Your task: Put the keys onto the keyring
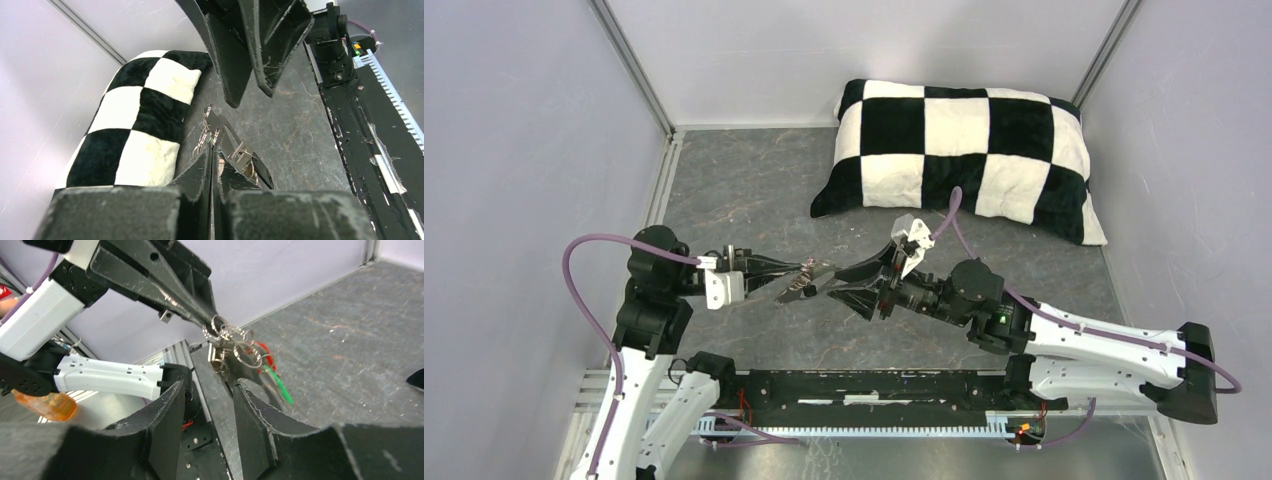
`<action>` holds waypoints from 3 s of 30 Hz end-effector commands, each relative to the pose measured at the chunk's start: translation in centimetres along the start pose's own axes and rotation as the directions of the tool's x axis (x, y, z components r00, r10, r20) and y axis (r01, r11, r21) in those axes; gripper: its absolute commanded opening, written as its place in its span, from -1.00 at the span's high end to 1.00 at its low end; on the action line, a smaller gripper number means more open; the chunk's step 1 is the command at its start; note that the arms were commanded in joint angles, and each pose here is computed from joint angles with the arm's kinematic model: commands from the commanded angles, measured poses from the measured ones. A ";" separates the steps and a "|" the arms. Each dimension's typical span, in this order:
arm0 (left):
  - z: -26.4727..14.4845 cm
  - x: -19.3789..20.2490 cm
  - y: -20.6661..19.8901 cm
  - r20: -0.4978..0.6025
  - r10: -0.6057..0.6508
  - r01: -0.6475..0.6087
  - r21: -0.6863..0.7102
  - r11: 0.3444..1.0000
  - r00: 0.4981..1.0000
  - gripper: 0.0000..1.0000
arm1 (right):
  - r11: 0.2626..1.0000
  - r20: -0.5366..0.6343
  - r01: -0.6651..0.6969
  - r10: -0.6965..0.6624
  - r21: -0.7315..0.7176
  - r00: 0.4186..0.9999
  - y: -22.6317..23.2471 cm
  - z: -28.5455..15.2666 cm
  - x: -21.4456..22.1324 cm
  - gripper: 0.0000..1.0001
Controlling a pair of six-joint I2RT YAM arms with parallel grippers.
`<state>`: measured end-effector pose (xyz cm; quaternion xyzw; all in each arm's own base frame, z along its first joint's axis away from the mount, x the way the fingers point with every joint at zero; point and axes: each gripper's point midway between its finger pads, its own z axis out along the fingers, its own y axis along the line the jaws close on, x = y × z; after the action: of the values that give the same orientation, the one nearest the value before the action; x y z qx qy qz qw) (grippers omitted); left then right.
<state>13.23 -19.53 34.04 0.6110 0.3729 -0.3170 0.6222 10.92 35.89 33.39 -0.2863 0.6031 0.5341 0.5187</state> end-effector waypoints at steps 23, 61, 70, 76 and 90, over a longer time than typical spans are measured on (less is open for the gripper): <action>0.1 -2.3 0.1 0.067 -0.117 0.117 -0.003 0.993 0.991 0.96 | 0.978 0.023 0.195 -0.197 0.076 0.980 -0.8 2.2 -3.2 0.49; 0.1 -2.2 0.5 0.087 -0.146 0.152 -0.060 0.987 0.985 0.95 | 0.968 0.127 0.251 -0.253 0.029 0.959 2.5 4.3 -5.1 0.52; 0.0 -2.0 0.9 0.083 -0.145 0.152 -0.089 0.984 0.986 0.96 | 0.971 0.091 0.239 -0.238 -0.002 0.967 3.1 4.0 -3.6 0.53; 0.0 -2.2 1.2 0.088 -0.169 0.177 -0.095 0.980 0.982 0.96 | 0.970 0.088 0.240 -0.236 -0.043 0.968 3.9 3.9 -3.3 0.53; 0.1 -2.2 1.6 0.088 -0.189 0.199 -0.113 0.973 0.978 0.96 | 0.974 0.128 0.222 -0.216 -0.034 0.968 3.4 -0.2 -3.8 -0.03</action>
<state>13.12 -19.68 35.64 0.5325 0.4243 -0.3797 0.6263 10.12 35.33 37.96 -0.3176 0.5385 0.4808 0.6147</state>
